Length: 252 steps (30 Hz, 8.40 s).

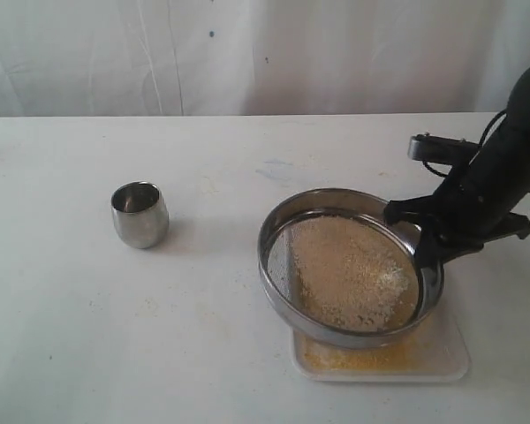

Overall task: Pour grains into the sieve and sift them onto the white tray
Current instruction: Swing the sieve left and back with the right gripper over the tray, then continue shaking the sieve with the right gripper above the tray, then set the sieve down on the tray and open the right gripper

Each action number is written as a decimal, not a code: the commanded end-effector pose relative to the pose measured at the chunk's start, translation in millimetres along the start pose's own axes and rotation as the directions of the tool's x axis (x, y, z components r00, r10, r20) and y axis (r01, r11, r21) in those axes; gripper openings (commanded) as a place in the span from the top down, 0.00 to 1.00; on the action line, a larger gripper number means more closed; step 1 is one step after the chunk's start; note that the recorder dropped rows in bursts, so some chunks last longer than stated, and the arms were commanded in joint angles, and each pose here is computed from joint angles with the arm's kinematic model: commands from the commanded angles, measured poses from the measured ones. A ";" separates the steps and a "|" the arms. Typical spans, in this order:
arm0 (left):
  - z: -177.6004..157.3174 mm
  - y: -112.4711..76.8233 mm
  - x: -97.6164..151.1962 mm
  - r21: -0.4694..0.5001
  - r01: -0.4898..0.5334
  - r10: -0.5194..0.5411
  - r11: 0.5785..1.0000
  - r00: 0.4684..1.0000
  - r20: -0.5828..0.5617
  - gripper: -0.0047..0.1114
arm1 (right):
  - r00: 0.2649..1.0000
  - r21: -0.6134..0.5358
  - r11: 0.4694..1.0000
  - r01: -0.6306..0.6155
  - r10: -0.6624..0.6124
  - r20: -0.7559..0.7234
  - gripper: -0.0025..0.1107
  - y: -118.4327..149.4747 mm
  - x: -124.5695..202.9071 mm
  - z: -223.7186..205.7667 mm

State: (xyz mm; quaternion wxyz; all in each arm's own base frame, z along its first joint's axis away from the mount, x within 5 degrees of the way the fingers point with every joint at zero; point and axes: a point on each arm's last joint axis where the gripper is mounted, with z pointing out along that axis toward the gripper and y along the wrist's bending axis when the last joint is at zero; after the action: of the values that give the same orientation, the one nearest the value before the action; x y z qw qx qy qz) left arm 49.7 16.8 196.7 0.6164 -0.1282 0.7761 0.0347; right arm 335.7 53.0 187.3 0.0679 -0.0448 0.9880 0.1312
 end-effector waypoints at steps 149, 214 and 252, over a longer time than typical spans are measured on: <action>-0.2 0.1 -0.2 0.000 -0.003 0.003 1.000 1.000 0.009 0.96 | 1.000 0.144 0.989 0.013 -0.009 -0.026 0.98 -5.0 3.7 -15.5; -0.2 0.1 -0.2 0.000 -0.003 0.003 1.000 1.000 0.009 0.96 | 0.999 0.129 0.992 -0.012 0.005 0.054 0.98 -12.0 4.5 11.4; -0.2 0.1 -0.2 0.000 -0.003 0.003 1.000 1.000 0.009 0.96 | 0.961 0.106 0.994 0.036 -0.063 0.267 0.61 24.9 16.1 -123.3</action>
State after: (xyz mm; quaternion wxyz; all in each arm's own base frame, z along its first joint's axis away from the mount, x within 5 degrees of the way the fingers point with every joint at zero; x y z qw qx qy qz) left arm 49.7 16.8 196.7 0.6164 -0.1282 0.7761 0.0347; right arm 320.8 49.4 281.7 0.1866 -0.0468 0.9773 0.0892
